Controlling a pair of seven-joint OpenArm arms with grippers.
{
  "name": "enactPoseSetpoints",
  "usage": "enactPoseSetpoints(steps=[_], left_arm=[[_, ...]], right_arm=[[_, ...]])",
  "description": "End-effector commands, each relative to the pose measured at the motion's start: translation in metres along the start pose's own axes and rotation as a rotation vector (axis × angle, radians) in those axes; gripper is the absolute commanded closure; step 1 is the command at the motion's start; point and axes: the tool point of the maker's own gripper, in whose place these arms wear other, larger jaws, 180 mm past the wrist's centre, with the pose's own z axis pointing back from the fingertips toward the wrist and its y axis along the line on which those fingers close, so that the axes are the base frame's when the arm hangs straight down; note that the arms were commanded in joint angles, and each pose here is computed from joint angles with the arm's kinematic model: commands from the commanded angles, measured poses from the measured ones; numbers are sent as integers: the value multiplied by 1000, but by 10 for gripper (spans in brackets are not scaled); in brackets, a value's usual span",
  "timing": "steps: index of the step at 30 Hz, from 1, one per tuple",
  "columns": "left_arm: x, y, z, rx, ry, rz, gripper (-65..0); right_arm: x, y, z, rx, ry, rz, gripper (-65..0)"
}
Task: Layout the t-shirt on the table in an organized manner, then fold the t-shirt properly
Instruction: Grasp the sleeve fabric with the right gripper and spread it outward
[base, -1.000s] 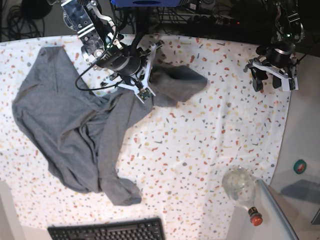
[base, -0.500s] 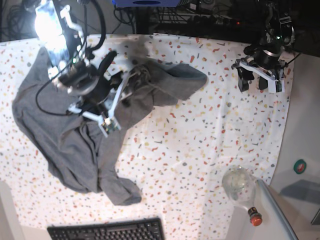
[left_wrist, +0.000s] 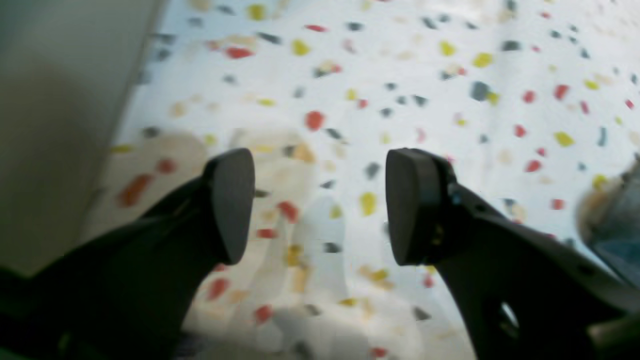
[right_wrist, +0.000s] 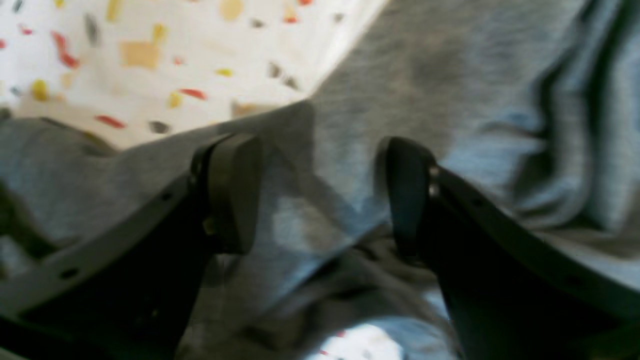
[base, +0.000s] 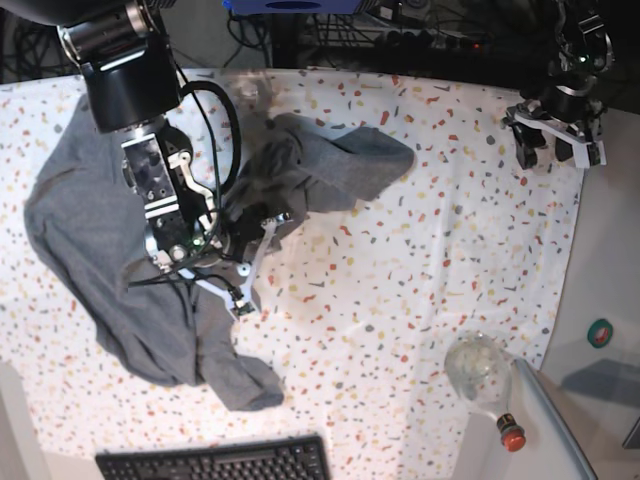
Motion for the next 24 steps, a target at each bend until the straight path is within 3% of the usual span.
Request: enactPoseSetpoints(steps=[1,6,8,10,14,17,22,24], left_arm=[[7,13,4,22,-24,-6,-390],[-4,43,9,97,-2,26,-390],[-6,51,11,116,2,35,-390],[-7,54,12,124,3,37,-390],[-7,53,12,121,3,35,-390],[-6,53,12,121,1,34,-390],[-6,53,12,121,3,34,-390],[-6,53,12,121,3,34,-390]], right_arm=[[22,2,8,4,-65,9,-369],[12,1,-6,6,-27,-4,-345],[10,1,-15,-1,-29,-42,-225],[16,-4,-17,-25,-75,-80,-3],[48,-3,-1,-37,-195,-91,0],[96,6,38,-25,-358,-83,0],[150,7,110,-35,-546,-51,0],[161,5,119,-42,-578,-47,0]])
